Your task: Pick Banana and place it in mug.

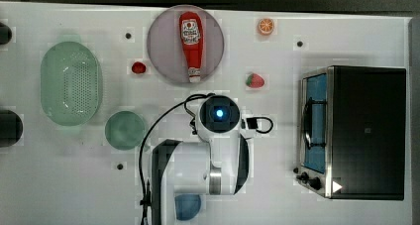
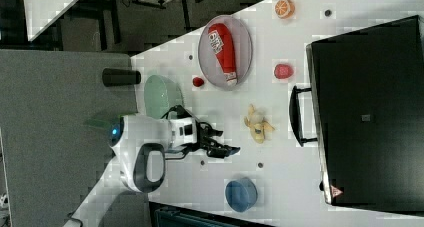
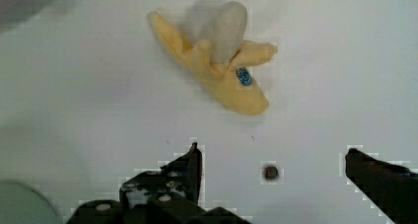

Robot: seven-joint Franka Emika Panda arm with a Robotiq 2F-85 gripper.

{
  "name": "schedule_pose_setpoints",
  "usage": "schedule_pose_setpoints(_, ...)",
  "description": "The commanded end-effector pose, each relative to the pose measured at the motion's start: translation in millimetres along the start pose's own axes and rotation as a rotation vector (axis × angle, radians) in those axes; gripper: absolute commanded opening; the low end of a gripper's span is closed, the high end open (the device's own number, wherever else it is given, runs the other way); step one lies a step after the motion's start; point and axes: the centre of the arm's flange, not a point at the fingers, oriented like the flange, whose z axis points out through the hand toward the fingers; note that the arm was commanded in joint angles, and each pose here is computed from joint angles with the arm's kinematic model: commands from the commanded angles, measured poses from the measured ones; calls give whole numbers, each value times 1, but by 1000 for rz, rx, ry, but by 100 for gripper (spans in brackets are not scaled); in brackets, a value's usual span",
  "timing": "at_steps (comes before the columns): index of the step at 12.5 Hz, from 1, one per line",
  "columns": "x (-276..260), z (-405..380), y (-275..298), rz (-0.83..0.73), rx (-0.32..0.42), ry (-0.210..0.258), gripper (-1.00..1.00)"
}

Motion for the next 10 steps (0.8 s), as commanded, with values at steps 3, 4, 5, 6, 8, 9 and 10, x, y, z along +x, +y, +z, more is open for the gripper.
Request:
schedule_pose_setpoints(3,26,27,-4,-85,54,64,100)
schedule_pose_setpoints(4,29,41,-5,-83,56,68,100)
schedule_pose_setpoints(5,32,55,-5,-80,58,72,100)
schedule_pose_setpoints(6,35,69,-4,-76,60,78,100)
schedule_pose_setpoints(8,37,92,-5,-77,66,94,100)
schedule_pose_setpoints(9,39,101,-6,-76,74,109,100)
schedule_pose_setpoints(10,40,108,-8,-78,83,123,100)
